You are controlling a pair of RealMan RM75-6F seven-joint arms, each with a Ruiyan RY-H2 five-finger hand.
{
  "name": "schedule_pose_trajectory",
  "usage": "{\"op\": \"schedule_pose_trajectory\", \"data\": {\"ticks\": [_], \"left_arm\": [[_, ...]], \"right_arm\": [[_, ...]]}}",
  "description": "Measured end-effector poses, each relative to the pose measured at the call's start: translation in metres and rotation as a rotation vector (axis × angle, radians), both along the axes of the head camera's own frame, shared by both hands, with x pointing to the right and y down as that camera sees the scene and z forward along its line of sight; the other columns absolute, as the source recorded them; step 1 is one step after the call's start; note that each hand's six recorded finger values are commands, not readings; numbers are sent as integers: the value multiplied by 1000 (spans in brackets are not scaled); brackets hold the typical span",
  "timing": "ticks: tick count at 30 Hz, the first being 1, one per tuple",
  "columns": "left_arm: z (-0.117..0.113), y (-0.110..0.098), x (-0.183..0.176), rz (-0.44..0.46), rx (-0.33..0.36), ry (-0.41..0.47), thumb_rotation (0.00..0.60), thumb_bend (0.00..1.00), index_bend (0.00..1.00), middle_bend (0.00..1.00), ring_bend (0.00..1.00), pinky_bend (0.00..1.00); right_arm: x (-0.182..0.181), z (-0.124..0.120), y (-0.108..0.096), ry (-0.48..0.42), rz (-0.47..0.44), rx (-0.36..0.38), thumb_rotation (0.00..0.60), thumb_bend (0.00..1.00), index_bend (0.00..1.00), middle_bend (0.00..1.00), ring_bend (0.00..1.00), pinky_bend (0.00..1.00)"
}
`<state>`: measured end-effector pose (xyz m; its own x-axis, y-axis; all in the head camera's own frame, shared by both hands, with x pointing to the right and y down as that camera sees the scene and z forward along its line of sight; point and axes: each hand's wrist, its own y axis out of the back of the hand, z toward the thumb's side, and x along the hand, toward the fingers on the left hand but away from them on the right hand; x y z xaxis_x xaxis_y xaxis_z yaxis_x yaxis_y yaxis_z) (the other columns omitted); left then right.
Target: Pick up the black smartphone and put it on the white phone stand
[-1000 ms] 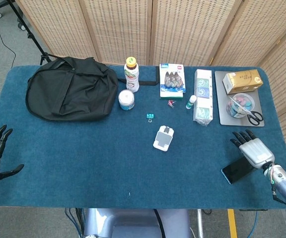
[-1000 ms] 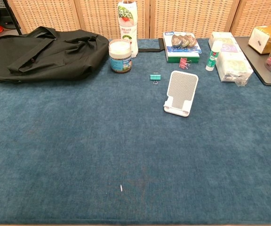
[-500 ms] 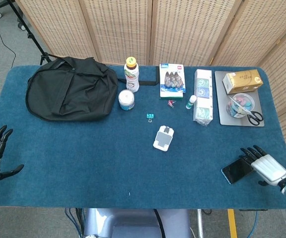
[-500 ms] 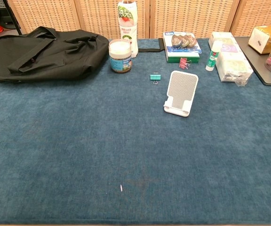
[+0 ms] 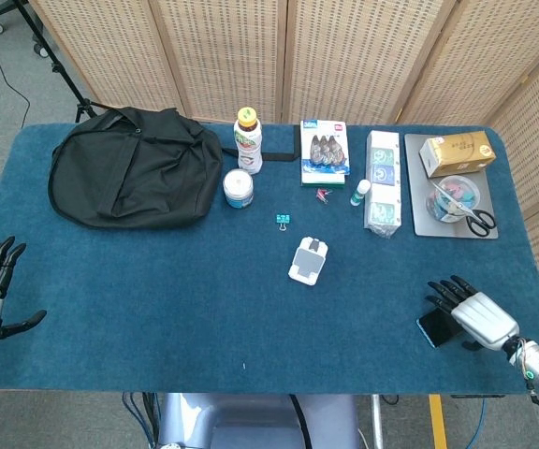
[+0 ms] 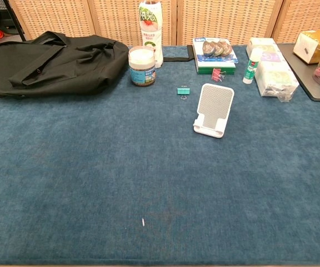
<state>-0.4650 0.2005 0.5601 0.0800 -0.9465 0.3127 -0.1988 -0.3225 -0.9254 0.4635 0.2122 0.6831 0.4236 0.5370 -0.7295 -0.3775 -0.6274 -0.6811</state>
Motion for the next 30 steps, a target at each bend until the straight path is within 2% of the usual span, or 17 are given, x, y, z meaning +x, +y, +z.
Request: {"op": "schedule_pose_trajectory", "data": {"ticks": [8, 13, 17, 20, 22, 24, 30], "left_arm": [[1, 0, 1, 0, -3, 0, 600, 0, 0, 0, 0, 0], [2, 0, 1, 0, -3, -2, 600, 0, 0, 0, 0, 0], [2, 0, 1, 0, -6, -1, 600, 0, 0, 0, 0, 0], [3, 0, 2, 2, -8, -3, 600, 0, 0, 0, 0, 0], [3, 0, 2, 2, -7, -3, 600, 0, 0, 0, 0, 0], [3, 0, 2, 2, -8, -3, 600, 0, 0, 0, 0, 0], [3, 0, 1, 0, -7, -1, 600, 0, 0, 0, 0, 0]], "right_arm": [[-2, 7, -1, -4, 12, -20, 600, 0, 119, 7, 0, 0], [-7, 15, -2, -9, 11, -23, 600, 19, 210, 88, 32, 4], [-11, 19, -3, -11, 11, -19, 600, 118, 325, 200, 125, 30], [-12, 22, -4, -15, 17, -15, 600, 204, 403, 305, 224, 125], [-13, 23, -5, -20, 21, -9, 600, 277, 464, 397, 309, 231], [-13, 23, -5, -24, 27, -3, 600, 315, 493, 434, 344, 279], [-14, 19, -6, -48, 34, 28, 600, 357, 542, 485, 399, 331]]}}
